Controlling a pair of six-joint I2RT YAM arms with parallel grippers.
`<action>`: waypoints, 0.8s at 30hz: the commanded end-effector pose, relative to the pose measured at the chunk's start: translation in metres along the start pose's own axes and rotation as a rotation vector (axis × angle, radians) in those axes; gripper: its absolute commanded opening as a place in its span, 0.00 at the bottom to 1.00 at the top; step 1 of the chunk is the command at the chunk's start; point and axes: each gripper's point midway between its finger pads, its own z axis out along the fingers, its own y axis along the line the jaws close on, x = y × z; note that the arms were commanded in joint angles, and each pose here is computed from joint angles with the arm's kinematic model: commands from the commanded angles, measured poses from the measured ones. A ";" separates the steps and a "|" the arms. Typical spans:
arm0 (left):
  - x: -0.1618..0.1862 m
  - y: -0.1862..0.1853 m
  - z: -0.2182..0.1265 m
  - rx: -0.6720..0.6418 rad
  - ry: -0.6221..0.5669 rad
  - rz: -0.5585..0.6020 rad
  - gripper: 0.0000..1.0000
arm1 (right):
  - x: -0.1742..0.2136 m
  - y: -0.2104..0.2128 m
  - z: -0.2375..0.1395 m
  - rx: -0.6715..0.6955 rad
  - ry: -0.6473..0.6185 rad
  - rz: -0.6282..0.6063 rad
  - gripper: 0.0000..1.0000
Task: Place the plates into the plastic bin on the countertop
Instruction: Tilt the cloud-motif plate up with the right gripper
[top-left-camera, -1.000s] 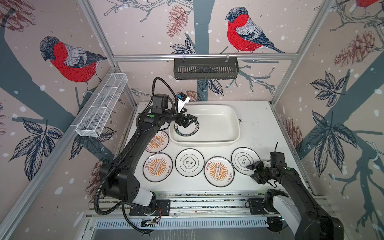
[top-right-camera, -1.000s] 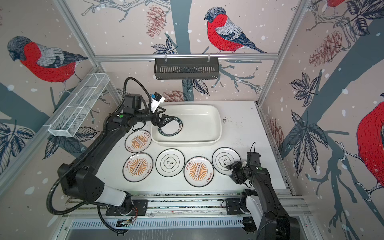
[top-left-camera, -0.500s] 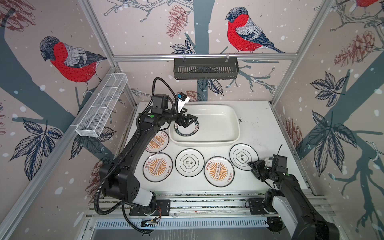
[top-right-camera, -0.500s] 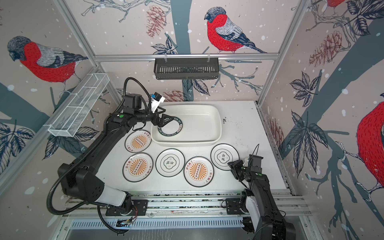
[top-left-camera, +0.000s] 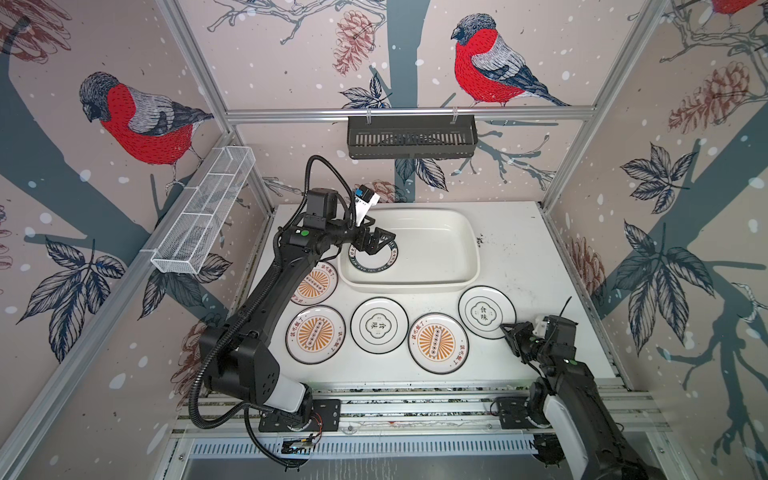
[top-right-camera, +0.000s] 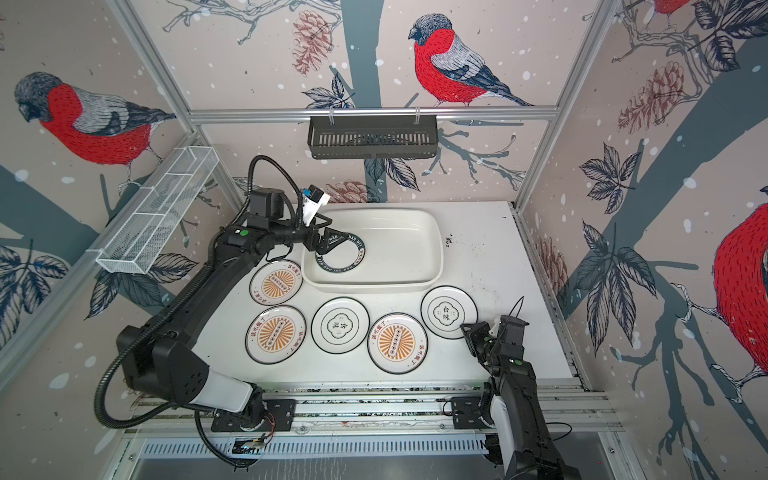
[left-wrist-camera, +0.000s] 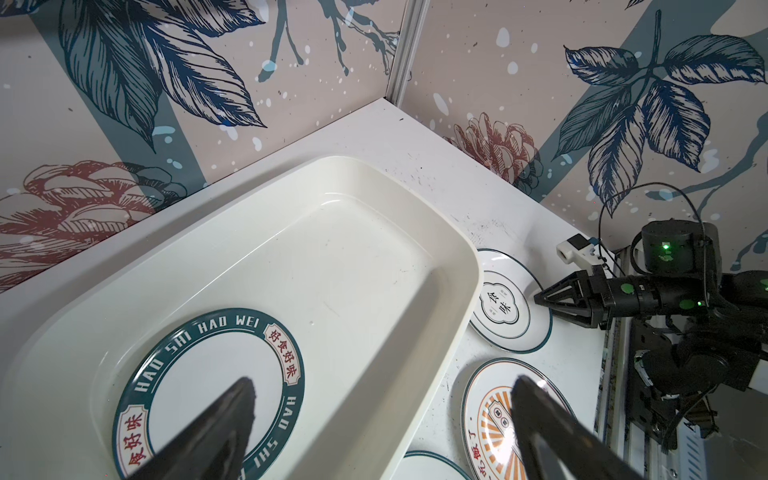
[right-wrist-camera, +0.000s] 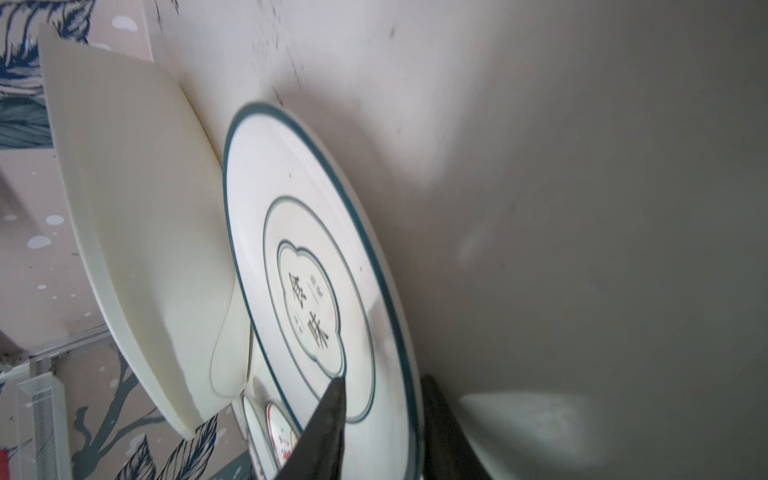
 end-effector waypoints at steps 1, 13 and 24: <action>-0.007 -0.002 0.001 0.013 -0.028 0.027 0.95 | 0.023 -0.056 -0.004 0.201 0.038 0.134 0.32; -0.007 -0.003 0.001 0.017 -0.032 0.024 0.95 | 0.025 -0.059 -0.002 0.224 0.065 0.123 0.32; -0.008 -0.003 0.001 0.017 -0.034 0.023 0.95 | 0.022 -0.059 0.002 0.233 0.085 0.083 0.29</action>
